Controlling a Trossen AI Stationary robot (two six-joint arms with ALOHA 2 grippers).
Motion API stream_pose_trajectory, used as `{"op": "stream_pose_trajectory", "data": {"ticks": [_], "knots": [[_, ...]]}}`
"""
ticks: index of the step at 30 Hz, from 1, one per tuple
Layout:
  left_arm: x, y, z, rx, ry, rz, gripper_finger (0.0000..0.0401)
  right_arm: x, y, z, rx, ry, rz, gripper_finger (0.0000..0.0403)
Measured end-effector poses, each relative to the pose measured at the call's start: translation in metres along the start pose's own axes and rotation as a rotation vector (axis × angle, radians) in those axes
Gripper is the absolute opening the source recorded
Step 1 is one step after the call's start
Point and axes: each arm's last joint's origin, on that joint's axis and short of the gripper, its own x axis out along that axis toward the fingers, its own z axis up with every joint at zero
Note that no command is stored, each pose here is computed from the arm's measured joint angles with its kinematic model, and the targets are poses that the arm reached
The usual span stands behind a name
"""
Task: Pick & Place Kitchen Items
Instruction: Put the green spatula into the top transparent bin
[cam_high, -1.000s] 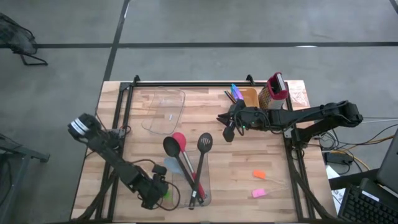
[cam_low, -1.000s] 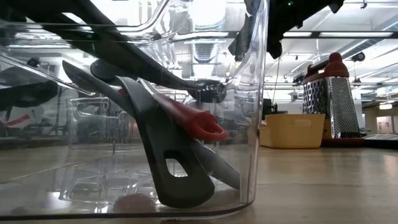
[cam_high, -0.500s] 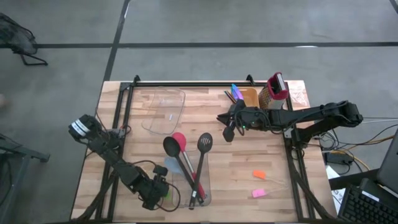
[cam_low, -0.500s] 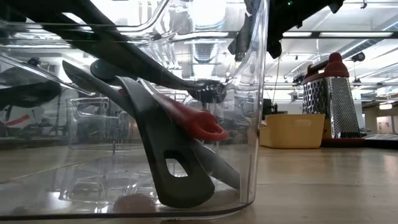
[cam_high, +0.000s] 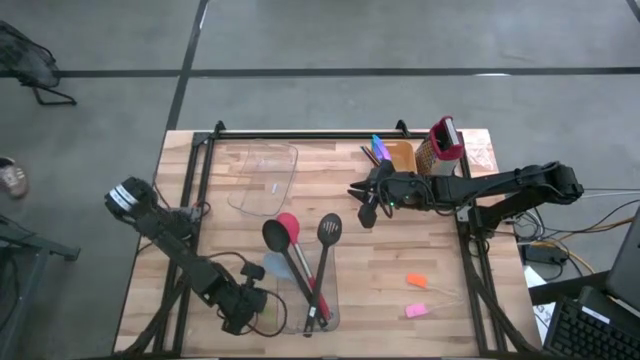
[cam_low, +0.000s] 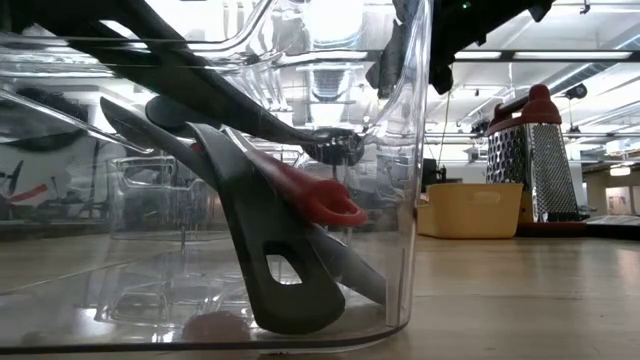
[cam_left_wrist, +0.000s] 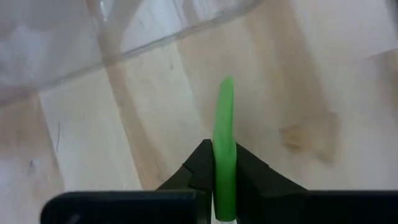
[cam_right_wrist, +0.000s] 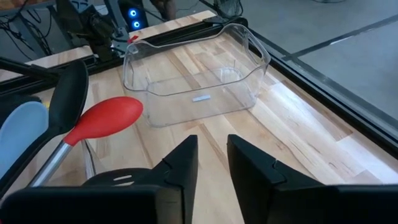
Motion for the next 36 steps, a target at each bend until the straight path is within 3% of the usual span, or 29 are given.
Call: {"op": "stream_pose_trajectory", "data": {"ticks": [11, 16, 20, 26, 30, 36], "knots": [[-0.067, 0.011, 0.001, -0.085, -0.077, -0.023, 0.0048, 0.000, 0.000, 0.000, 0.000, 0.000, 0.000, 0.0082], [-0.103, 0.018, 0.003, -0.105, -0.253, -0.033, 0.0031, 0.000, 0.000, 0.000, -0.001, 0.000, 0.000, 0.0062], [-0.134, 0.030, 0.000, -0.152, -0.414, 0.044, 0.0031, 0.000, 0.000, 0.000, 0.000, 0.000, 0.000, 0.0050], [-0.179, 0.055, -0.011, -0.267, -0.700, 0.358, 0.0049, 0.000, 0.000, 0.000, 0.000, -0.002, 0.001, 0.0040], [-0.201, 0.073, -0.019, -0.394, -0.861, 0.626, 0.0034, 0.000, 0.000, 0.001, -0.002, -0.006, 0.003, 0.0039], [-0.222, 0.102, -0.027, -0.495, -0.907, 0.873, 0.0037, 0.000, 0.001, 0.002, -0.003, -0.024, 0.008, 0.0052]]}}
